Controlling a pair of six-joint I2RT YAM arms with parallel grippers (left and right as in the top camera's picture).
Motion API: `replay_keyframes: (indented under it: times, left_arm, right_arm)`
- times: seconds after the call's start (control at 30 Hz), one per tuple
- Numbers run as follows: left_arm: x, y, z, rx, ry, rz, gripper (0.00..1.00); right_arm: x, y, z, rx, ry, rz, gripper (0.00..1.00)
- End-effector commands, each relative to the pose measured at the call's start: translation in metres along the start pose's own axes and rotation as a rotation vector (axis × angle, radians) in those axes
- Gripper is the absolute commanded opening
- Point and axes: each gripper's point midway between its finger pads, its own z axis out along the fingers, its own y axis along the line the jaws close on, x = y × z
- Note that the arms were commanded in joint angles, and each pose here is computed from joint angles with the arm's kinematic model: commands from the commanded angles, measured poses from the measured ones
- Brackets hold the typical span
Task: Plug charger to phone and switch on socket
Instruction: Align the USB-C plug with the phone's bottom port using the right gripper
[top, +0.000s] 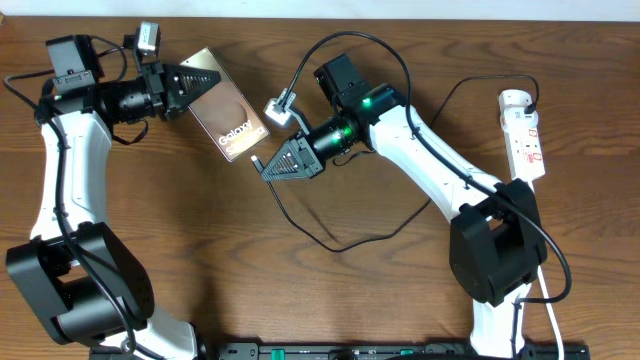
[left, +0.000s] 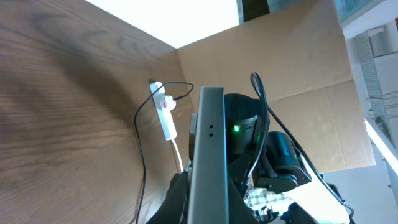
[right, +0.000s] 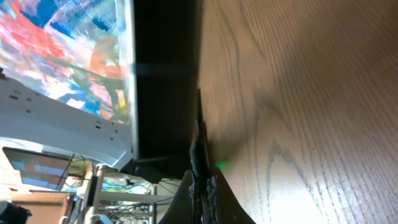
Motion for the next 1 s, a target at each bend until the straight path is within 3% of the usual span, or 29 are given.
replay_keyframes:
  times: [0.0,0.33,0.97]
  left_arm:
    - [-0.003,-0.012,-0.003,0.053,0.006,0.027,0.07]
    - [-0.003,-0.012,-0.003,0.053,0.006,0.027,0.07]
    - [-0.003,-0.009,-0.003,0.039,0.003,0.028,0.07]
  right_arm:
    - [-0.005,0.016,-0.006,-0.020,-0.016,-0.091,0.01]
    - [-0.013,0.021,-0.025,-0.050,-0.062,-0.101,0.01]
    - [-0.014,0.035,-0.019,-0.116,-0.063,-0.129,0.01]
